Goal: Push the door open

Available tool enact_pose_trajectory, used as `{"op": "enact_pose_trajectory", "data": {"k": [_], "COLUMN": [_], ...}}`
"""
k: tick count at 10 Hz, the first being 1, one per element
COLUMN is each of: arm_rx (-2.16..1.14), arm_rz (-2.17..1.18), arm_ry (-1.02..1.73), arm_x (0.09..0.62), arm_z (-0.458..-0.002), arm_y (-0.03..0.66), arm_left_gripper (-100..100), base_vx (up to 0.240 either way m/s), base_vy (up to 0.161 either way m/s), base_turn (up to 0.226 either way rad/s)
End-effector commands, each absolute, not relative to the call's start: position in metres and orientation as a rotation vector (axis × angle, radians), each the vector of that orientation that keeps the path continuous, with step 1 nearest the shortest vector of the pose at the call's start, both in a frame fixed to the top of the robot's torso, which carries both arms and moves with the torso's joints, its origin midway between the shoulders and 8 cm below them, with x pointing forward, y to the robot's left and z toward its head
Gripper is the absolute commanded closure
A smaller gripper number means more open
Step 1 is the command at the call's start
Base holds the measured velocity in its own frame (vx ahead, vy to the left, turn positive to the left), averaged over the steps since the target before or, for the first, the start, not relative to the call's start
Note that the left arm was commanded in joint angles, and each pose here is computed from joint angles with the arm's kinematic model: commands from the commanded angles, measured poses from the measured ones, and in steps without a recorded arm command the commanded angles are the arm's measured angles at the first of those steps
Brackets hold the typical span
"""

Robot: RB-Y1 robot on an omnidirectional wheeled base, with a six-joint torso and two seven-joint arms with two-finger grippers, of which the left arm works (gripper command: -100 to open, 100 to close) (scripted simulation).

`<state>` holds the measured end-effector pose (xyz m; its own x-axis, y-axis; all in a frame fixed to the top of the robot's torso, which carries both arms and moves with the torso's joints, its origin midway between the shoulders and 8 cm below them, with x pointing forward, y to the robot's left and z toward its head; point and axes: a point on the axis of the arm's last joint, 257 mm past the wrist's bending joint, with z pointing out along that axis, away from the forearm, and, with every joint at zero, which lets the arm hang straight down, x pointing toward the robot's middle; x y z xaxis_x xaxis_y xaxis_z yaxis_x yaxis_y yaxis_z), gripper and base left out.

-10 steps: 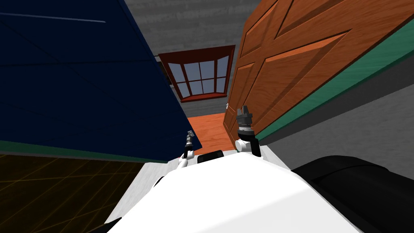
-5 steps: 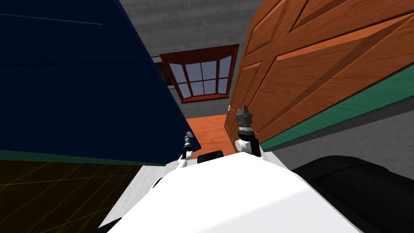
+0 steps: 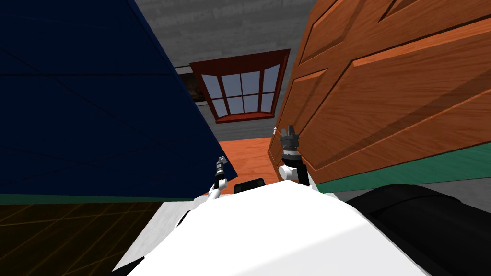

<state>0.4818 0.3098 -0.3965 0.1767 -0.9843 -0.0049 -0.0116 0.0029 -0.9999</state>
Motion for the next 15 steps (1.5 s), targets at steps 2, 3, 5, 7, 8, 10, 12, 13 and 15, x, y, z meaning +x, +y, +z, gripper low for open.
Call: {"op": "enact_pose_trajectory", "data": {"k": [2,3,5,7,8,10,12,13,15], "arm_rx": [-1.307,-1.313,-1.324,-1.336,-1.335,-1.334,-1.332,-1.331,-1.331], "arm_rz": [-1.030,-1.020,-1.001,-0.981,-0.982,-0.985,-0.991,-0.994,-0.996], "arm_ry": [1.038,1.027,1.006,0.984,0.991,0.993,0.996,0.997,0.998], "arm_x": [0.480,0.479,0.476,0.474,0.472,0.473,0.474,0.475,0.475], "arm_z": [-0.392,-0.392,-0.391,-0.391,-0.393,-0.393,-0.392,-0.392,-0.392], "arm_y": [0.333,0.339,0.350,0.361,0.359,0.357,0.353,0.351,0.349], "arm_left_gripper": [100,100,100,100,-100,-100,-100,-100,-100], "base_vx": [0.216,0.219,0.203,0.195,-0.042,-0.170,-0.209,-0.217,-0.169], "base_vy": [-0.095,-0.051,-0.058,-0.088,-0.082,-0.060,-0.106,-0.112,-0.058], "base_turn": [0.089,0.063,0.064,0.075,0.076,-0.001,0.021,0.033,0.021]}}
